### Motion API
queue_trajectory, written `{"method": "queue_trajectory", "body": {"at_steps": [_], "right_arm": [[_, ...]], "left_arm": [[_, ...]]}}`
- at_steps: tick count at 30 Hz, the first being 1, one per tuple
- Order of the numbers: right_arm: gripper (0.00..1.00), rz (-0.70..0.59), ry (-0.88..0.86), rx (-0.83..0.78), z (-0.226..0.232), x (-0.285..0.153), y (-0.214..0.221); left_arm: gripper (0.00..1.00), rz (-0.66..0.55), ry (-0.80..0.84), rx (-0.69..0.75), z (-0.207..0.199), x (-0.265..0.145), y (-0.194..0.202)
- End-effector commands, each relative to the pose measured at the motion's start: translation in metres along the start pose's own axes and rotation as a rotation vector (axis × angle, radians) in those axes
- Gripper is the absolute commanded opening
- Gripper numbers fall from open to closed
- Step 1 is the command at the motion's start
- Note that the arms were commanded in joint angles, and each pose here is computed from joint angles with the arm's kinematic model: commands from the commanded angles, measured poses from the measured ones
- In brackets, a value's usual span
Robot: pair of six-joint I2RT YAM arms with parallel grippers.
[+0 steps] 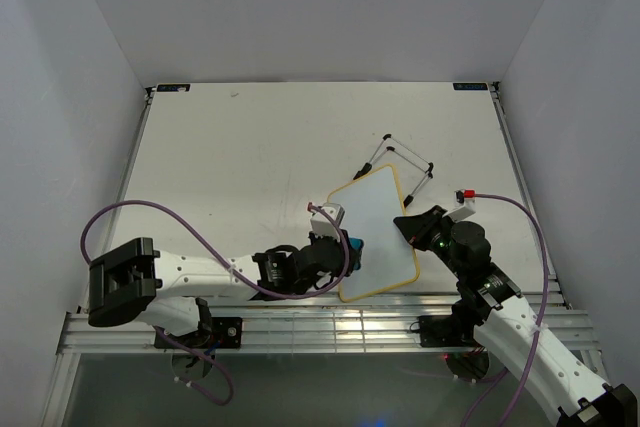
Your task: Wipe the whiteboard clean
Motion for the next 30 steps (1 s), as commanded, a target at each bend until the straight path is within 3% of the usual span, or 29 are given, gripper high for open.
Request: {"method": "queue_trajectory", "body": {"at_steps": [1, 5, 9, 11, 16, 21, 30], "right_arm": [[0.08, -0.035, -0.074, -0.048, 0.011, -0.002, -0.01], [0.08, -0.054, -0.101, -0.117, 0.017, -0.004, -0.019], [0.08, -0.066, -0.121, -0.157, 0.021, -0.006, -0.025], [0.08, -0.063, -0.121, -0.161, 0.022, -0.006, -0.026], [0.08, -0.035, -0.156, -0.165, 0.026, -0.006, -0.026], [0.08, -0.057, -0.163, -0.231, 0.029, -0.012, -0.034], [0.08, -0.063, -0.157, -0.453, 0.037, -0.024, -0.056]], "left_arm": [[0.0, -0.022, -0.04, 0.024, -0.006, -0.002, -0.009], [0.0, 0.016, -0.02, 0.025, -0.001, 0.003, -0.009], [0.0, 0.11, 0.06, 0.064, -0.022, 0.014, -0.006], [0.0, 0.143, 0.2, 0.098, -0.042, 0.013, -0.005], [0.0, 0.144, 0.281, 0.21, -0.077, 0.022, 0.001], [0.0, 0.067, 0.087, 0.164, -0.057, 0.031, 0.002], [0.0, -0.026, -0.283, -0.123, 0.057, 0.007, -0.044]]}}
Point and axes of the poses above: each gripper's point midway between its finger pads, its own x axis out along the fingers, its own z axis along the line the jaws close on, y = z × x, the point moved 10 cm from there along -x, back along the fingers, and after that the axes turned 11 degrees about -x, right-handed, at the moved point
